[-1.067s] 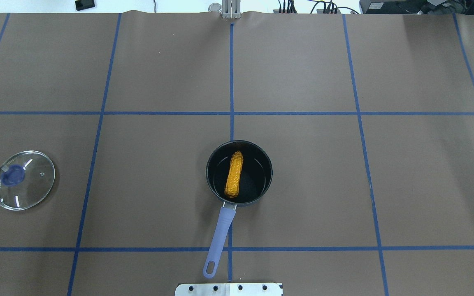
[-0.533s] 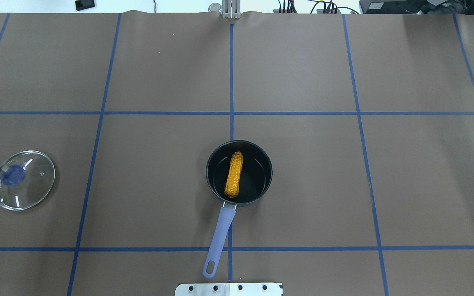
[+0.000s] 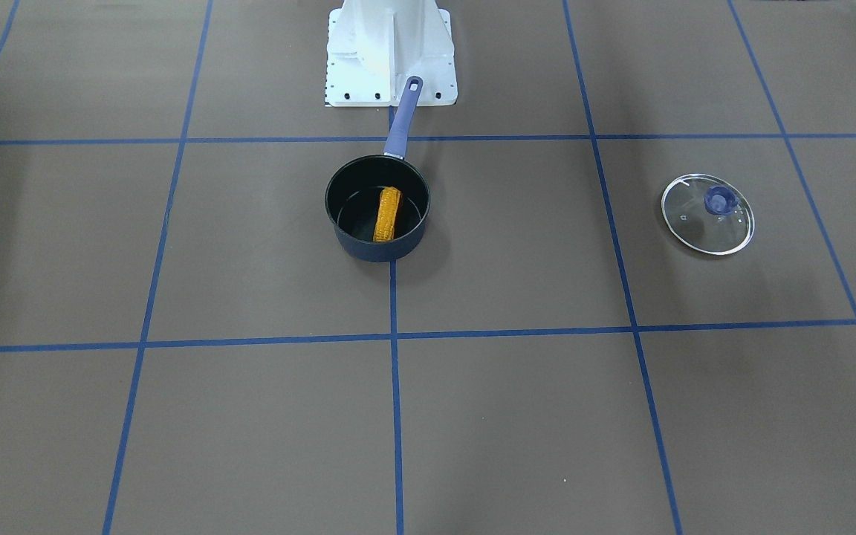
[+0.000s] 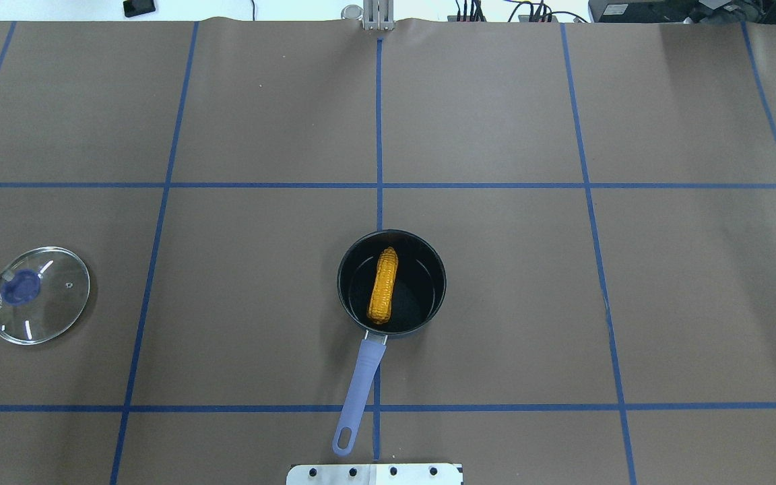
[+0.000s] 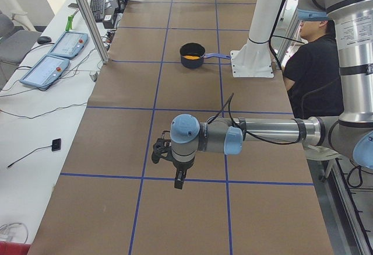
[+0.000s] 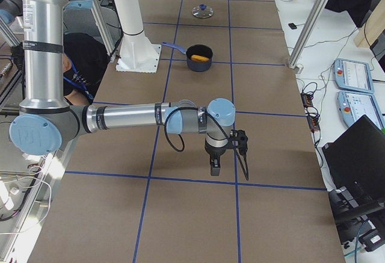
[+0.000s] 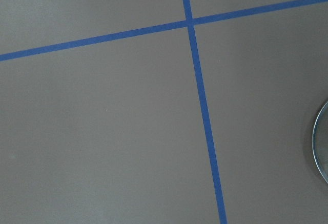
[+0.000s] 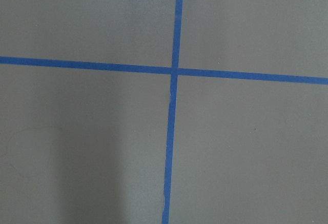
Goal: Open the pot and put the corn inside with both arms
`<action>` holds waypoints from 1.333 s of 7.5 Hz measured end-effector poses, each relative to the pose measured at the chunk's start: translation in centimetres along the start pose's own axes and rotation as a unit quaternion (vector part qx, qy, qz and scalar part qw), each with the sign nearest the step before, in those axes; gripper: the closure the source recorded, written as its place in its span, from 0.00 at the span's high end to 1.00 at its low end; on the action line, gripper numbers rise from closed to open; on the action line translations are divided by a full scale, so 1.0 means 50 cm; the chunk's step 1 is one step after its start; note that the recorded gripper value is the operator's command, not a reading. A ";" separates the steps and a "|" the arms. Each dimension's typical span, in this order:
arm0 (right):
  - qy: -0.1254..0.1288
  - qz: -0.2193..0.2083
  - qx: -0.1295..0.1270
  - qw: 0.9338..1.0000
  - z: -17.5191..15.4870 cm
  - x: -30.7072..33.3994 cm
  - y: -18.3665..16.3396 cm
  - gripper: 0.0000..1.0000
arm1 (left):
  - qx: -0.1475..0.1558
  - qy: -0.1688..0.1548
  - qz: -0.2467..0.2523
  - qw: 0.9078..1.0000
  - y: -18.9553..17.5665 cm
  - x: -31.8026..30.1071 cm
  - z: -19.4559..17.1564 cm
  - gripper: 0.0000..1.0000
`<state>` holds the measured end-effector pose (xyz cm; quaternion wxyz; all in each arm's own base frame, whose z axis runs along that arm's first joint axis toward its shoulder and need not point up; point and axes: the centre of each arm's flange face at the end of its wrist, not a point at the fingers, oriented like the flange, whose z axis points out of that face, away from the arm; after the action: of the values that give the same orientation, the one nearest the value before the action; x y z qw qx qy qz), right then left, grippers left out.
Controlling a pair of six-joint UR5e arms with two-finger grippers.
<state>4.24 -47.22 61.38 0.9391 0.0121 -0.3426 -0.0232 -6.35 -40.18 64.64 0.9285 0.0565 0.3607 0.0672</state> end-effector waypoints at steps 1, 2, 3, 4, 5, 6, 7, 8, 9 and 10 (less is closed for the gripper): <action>0.000 0.000 0.000 1.000 0.000 0.000 0.000 1.00 | 0.000 0.000 0.000 1.000 0.000 0.000 0.000 0.98; 0.000 -0.001 0.000 1.000 0.001 -0.001 0.000 1.00 | 0.001 0.000 0.001 1.000 0.000 0.001 -0.001 0.98; 0.000 -0.001 0.000 1.000 0.000 -0.001 0.000 1.00 | 0.001 0.000 0.001 1.000 -0.001 0.002 -0.002 0.98; 0.000 -0.002 0.001 1.000 -0.001 -0.003 -0.001 1.00 | 0.002 0.000 0.002 1.000 -0.002 0.002 -0.003 0.98; -0.001 -0.003 0.002 1.000 -0.003 -0.004 -0.002 1.00 | 0.002 0.000 0.002 1.000 -0.002 0.002 -0.003 0.98; -0.001 -0.003 0.003 1.000 -0.004 -0.006 -0.003 1.00 | 0.002 0.000 0.002 1.000 -0.002 0.002 -0.003 0.98; -0.004 -0.004 0.003 1.000 -0.005 -0.008 -0.003 1.00 | 0.002 0.000 0.002 1.000 -0.001 0.002 -0.003 0.98; -0.008 -0.004 0.003 1.000 -0.005 -0.009 -0.003 1.00 | 0.002 0.000 0.002 1.000 -0.001 0.002 -0.002 0.98; -0.013 -0.005 0.003 1.000 -0.005 -0.011 -0.003 1.00 | 0.001 0.000 0.001 1.000 -0.001 0.001 -0.001 0.98; -0.016 -0.005 0.003 1.000 -0.006 -0.013 -0.003 1.00 | 0.001 0.000 0.001 1.000 0.000 0.001 -0.001 0.98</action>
<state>3.92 -47.32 60.73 0.9334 0.0165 -0.3574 -0.0269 -6.35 -40.19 64.59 0.9285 0.0572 0.3606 0.0675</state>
